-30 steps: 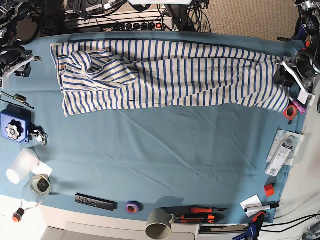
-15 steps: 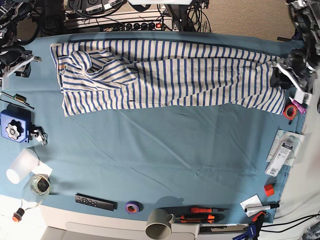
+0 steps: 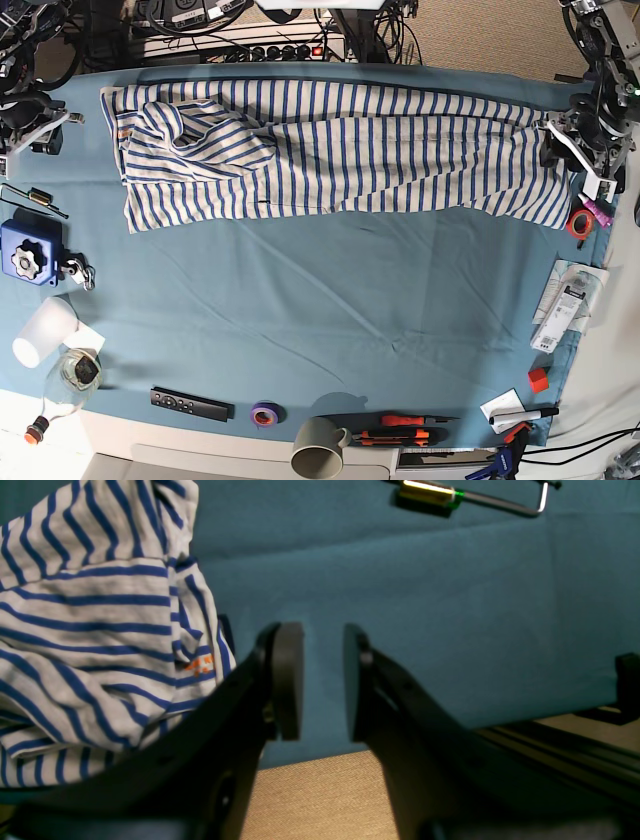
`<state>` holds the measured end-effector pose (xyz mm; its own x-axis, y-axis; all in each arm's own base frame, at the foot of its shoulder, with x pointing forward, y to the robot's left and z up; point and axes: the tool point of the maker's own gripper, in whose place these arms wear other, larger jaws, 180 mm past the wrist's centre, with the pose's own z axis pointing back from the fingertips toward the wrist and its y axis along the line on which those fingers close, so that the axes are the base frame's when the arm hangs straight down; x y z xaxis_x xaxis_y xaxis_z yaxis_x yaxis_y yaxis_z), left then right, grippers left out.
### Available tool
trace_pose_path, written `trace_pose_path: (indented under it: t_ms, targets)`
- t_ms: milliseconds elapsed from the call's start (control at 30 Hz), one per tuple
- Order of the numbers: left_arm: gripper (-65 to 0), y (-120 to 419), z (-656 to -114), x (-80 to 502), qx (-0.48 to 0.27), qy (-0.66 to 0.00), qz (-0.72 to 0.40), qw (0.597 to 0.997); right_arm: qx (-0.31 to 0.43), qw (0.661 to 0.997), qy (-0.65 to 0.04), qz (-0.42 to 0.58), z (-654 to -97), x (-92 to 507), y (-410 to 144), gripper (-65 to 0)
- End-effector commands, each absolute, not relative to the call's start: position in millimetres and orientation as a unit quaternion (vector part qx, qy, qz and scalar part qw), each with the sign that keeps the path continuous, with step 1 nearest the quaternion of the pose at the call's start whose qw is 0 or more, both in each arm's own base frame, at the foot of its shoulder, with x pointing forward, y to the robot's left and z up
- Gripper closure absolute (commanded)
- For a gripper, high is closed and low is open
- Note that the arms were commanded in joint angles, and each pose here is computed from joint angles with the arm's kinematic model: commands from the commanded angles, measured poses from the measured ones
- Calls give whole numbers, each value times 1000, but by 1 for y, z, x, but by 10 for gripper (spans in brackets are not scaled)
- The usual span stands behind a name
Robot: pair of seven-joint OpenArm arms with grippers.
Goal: Fold the T-shirt properly
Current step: 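Grasp the shirt ends with both grippers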
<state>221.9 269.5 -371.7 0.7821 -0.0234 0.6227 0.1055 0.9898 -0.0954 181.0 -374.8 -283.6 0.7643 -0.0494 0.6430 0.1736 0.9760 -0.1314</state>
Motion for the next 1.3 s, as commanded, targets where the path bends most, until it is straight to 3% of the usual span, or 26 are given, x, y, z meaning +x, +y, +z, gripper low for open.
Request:
trace_pose_path:
  t_ms: [0,633,1033,1267]
  targets:
    - [-324,272,-363,228,-61,-344,-39,936,-102,926,-359,-51,-270,188,-378,-145]
    - [-324,271,-366,226,-63,-336,-38,939,-102,929,-353,-52,-272,186,-378,-145]
    - [-324,279,-341,241,-47,-362,-61,929,-102,925,-362,-51,-269,189,-378,-145]
    - [-324,267,-334,248,-84,-359,-61,928,-94,921,-376,-38,-269,197,-371,-145]
